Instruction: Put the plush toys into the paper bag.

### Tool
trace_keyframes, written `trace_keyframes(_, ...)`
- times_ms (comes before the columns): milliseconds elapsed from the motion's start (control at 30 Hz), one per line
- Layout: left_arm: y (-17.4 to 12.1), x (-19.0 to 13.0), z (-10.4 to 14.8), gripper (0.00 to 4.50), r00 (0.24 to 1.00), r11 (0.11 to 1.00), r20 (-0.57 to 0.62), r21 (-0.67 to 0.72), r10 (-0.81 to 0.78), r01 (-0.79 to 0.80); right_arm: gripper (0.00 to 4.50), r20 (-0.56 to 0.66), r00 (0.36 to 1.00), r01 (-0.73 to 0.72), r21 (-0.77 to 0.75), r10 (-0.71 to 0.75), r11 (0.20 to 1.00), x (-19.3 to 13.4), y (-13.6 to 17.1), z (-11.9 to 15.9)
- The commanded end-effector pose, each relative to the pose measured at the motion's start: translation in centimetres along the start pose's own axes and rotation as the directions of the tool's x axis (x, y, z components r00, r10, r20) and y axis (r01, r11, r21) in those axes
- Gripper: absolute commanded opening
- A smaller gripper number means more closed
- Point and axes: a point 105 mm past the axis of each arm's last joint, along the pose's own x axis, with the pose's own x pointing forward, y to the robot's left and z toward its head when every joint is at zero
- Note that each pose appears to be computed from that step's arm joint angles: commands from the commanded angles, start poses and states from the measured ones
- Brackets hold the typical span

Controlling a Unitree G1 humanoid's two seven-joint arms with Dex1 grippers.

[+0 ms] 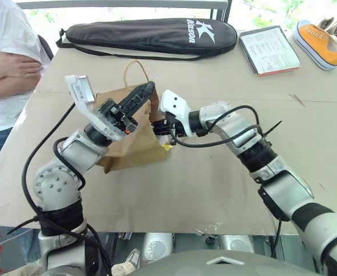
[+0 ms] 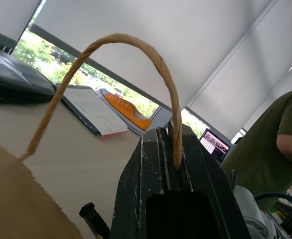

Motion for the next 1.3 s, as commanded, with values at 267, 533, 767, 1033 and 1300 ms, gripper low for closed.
trace_keyframes(267,-2.7,1.2,0.6,0.00,0.994,0.994,0.017,0.018,-0.106,0.105,0.03,0.215,0.972,-0.114,0.055,0.099,0.992,-2.3,2.1,2.6)
trace_keyframes(533,-6.8,5.8,1.0,0.00,0.932,0.928,0.071,-0.098,-0.355,0.361,0.03,0.161,0.981,0.099,0.055,-0.106,0.994,-11.8,1.8,3.2)
trace_keyframes(767,-3.8,3.9,-0.5,0.00,0.957,0.957,-0.062,-0.071,-0.284,0.280,0.03,-0.030,0.982,0.185,0.010,-0.185,0.983,-14.5,2.3,1.2)
trace_keyframes(1033,-1.3,1.0,-2.6,0.00,0.970,0.985,-0.184,0.046,-0.156,0.167,1.75,-0.174,0.984,0.036,-0.052,-0.045,0.998,-9.4,3.3,-2.3)
trace_keyframes(1300,-0.4,-1.4,-1.9,0.00,0.985,0.991,-0.161,0.106,-0.065,0.082,4.21,-0.098,0.984,0.136,-0.102,-0.146,0.985,-14.1,3.1,1.7)
